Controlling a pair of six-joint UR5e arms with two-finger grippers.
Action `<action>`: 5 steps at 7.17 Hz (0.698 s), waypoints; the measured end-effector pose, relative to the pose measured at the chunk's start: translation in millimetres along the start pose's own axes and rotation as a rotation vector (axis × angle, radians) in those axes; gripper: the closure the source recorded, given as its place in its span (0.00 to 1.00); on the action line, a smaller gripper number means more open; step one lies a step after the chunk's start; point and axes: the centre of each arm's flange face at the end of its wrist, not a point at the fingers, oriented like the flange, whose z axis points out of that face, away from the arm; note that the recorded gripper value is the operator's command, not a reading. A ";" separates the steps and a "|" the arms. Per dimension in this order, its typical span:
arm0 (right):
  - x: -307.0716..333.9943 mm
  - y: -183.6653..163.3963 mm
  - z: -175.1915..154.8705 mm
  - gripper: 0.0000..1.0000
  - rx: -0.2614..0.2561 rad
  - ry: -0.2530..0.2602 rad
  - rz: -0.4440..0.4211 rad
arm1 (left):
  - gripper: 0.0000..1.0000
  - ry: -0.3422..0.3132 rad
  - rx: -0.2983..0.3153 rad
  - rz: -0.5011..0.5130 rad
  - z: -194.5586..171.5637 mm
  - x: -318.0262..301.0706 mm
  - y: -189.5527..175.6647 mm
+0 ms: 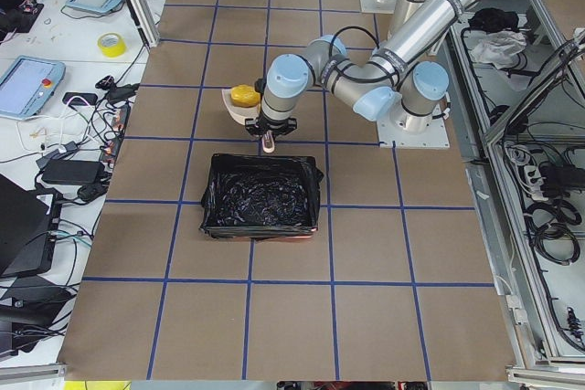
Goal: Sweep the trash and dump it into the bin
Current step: 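Carry the dustpan over the bin with the left gripper while the right withdraws, then tilt the dustpan with the left gripper to dump items into the bin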
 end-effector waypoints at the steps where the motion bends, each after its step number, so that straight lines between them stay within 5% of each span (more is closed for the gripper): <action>1: 34.6 -3.1 18.6 1.00 0.010 0.007 -0.020 | 1.00 -0.017 -0.032 0.004 -15.5 -1.6 39.6; 5: 85.7 12.5 85.2 1.00 0.025 0.012 0.036 | 1.00 0.018 -0.201 -0.028 -49.2 -0.3 179.3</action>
